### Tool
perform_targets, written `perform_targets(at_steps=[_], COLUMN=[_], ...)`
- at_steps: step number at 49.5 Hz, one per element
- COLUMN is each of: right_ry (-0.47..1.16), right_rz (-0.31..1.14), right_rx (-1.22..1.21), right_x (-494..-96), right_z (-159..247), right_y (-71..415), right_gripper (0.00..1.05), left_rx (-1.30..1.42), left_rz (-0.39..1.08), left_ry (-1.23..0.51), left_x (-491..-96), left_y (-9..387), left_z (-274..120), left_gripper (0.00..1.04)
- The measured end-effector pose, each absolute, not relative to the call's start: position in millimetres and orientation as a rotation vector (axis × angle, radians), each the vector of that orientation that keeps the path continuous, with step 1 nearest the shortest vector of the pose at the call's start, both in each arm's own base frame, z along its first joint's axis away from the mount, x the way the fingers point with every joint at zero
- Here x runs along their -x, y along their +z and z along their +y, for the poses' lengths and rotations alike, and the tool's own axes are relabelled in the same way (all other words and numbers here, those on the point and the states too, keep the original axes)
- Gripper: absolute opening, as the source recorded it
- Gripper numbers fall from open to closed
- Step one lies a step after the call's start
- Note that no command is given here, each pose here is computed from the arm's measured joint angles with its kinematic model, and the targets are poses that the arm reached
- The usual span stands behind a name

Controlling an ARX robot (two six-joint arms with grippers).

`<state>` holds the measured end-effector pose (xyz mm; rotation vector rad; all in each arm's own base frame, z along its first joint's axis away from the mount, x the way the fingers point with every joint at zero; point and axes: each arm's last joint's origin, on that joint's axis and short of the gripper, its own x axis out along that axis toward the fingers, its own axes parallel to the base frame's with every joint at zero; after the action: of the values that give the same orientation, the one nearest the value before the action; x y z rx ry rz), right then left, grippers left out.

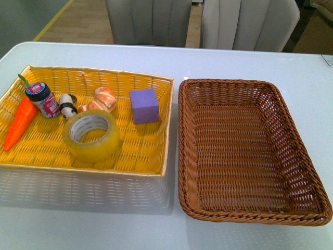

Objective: Move tape to another basket

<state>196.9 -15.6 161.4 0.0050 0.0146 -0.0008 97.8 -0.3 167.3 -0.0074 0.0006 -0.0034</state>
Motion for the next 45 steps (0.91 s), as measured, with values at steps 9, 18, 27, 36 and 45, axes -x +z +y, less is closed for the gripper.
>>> perform_targets(at_steps=[9,18,27,36,45], right_ry=[-0.025,0.000,-0.003,-0.004,-0.004], right_rz=[0.018,0.017,0.016,-0.006,-0.014], right_rx=[-0.005,-0.004,-0.004,-0.004,-0.004], right_x=[-180.8,-165.7,-150.8,-139.8,-133.1], right_z=[-8.6,-0.8,-0.5,-0.5,-0.5], right_y=[161.2,161.6,162.2,169.0,171.7], right_gripper=[0.02,0.02,0.02,0.02,0.02], left_rx=[0.007,0.007,0.007,0.007,0.007], left_rz=[0.001,0.001,0.001,0.001,0.001], left_ry=[-0.003,-0.003,-0.003,-0.003,-0.003], left_x=[-97.8,-97.8,-97.8,-97.8,-97.8], left_y=[167.3,167.3,167.3,167.3,167.3], left_z=[-0.3,-0.3,-0.3,-0.3,-0.3], left_gripper=[0.96,0.96,0.96,0.96,0.96])
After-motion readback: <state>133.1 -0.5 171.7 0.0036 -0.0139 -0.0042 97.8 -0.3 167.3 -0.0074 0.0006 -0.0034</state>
